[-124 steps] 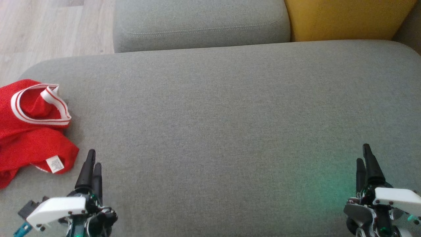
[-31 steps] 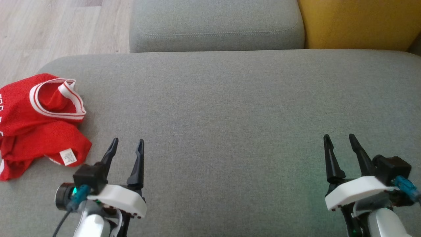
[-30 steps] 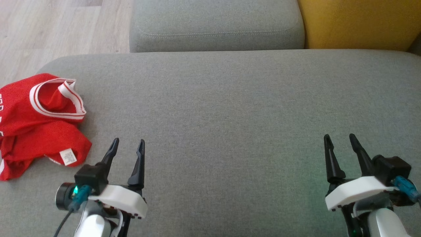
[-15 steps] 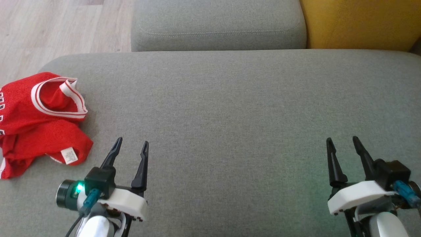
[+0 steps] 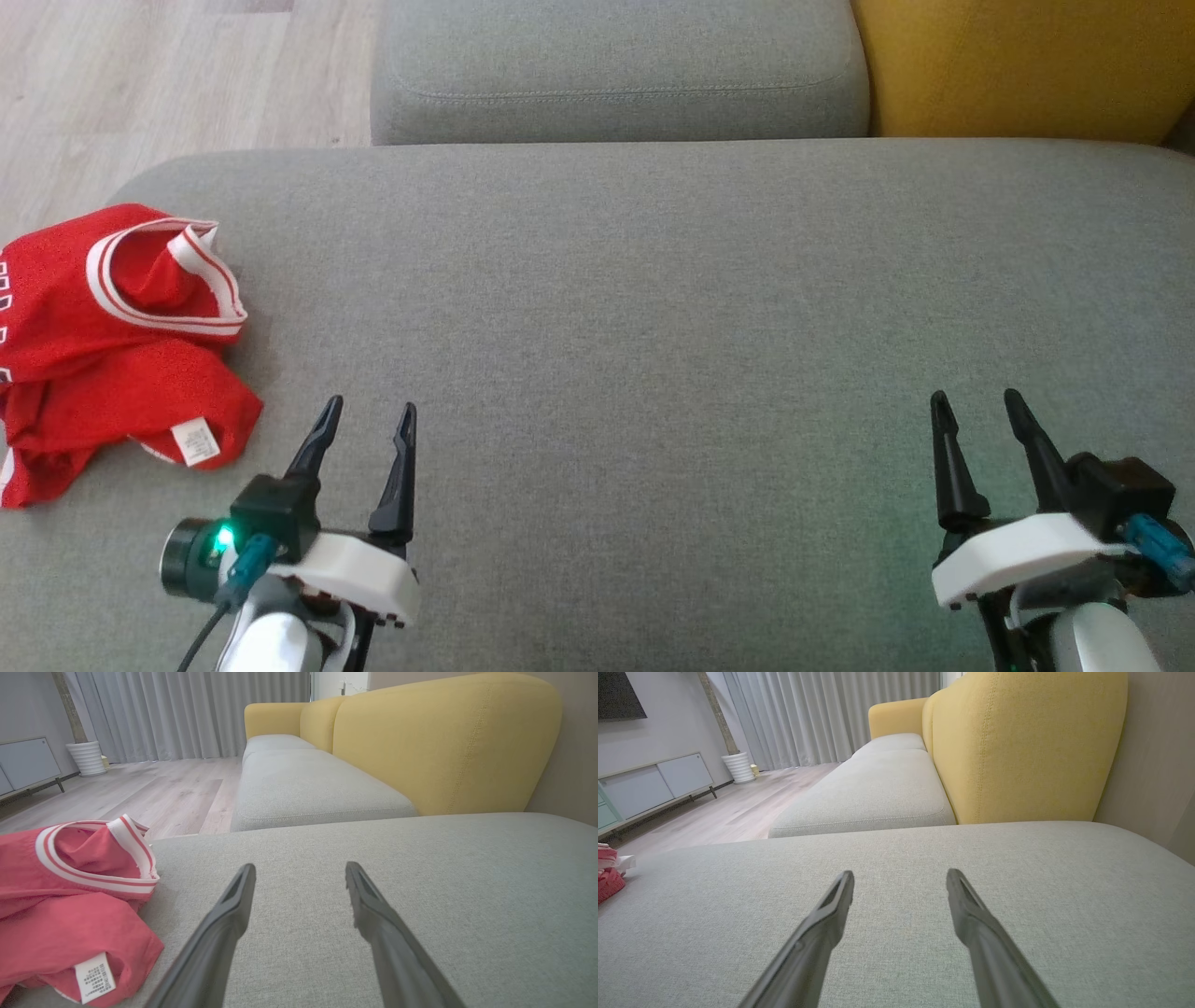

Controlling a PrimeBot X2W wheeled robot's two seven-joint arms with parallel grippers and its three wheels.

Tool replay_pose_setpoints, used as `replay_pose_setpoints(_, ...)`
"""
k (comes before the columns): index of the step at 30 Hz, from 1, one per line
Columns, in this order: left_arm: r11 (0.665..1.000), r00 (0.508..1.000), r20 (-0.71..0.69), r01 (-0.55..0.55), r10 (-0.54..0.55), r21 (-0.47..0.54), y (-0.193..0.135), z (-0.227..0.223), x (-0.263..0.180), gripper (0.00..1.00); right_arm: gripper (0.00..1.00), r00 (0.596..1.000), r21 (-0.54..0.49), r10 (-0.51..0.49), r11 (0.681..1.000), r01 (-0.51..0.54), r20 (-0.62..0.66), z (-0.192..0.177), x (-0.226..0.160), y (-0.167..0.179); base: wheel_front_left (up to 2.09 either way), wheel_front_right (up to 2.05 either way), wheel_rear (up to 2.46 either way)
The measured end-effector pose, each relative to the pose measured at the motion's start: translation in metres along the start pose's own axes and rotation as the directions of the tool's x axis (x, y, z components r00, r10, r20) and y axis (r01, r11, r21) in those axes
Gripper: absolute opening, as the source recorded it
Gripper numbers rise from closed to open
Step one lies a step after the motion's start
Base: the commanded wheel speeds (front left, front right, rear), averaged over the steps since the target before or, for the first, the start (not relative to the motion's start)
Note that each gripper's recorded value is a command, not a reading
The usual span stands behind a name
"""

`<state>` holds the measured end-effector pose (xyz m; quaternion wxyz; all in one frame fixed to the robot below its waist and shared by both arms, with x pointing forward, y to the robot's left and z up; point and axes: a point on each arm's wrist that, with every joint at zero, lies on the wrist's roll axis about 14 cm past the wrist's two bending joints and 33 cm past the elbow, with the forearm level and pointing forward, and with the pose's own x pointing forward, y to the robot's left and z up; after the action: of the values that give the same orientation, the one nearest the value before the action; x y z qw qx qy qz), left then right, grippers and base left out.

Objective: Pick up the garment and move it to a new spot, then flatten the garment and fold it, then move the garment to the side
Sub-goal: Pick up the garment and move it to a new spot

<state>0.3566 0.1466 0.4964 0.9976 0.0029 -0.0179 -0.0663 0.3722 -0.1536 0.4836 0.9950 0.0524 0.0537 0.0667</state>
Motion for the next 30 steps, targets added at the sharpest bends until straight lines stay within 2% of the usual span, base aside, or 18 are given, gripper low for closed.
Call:
replay_pose_setpoints(13,1.000,1.000,-0.014,-0.028,0.028,0.003,0.007,-0.004,-0.004,1.00,1.00,1.000,-0.003,0.027,1.000,-0.027,-0.002,0.000,0.005,0.009,0.00,0.00,0.00)
replay_pose_setpoints(21,0.984,0.984,0.013,-0.177,0.177,0.006,0.049,0.005,-0.021,1.00,1.00,0.983,-0.020,0.183,0.983,-0.182,0.017,0.008,0.022,0.060,0.00,0.00,0.00)
replay_pose_setpoints(30,0.934,0.934,0.017,-0.358,0.358,0.016,0.099,0.008,-0.063,1.00,1.00,0.937,-0.020,0.349,0.937,-0.349,-0.003,0.005,0.036,0.120,0.00,0.00,0.00)
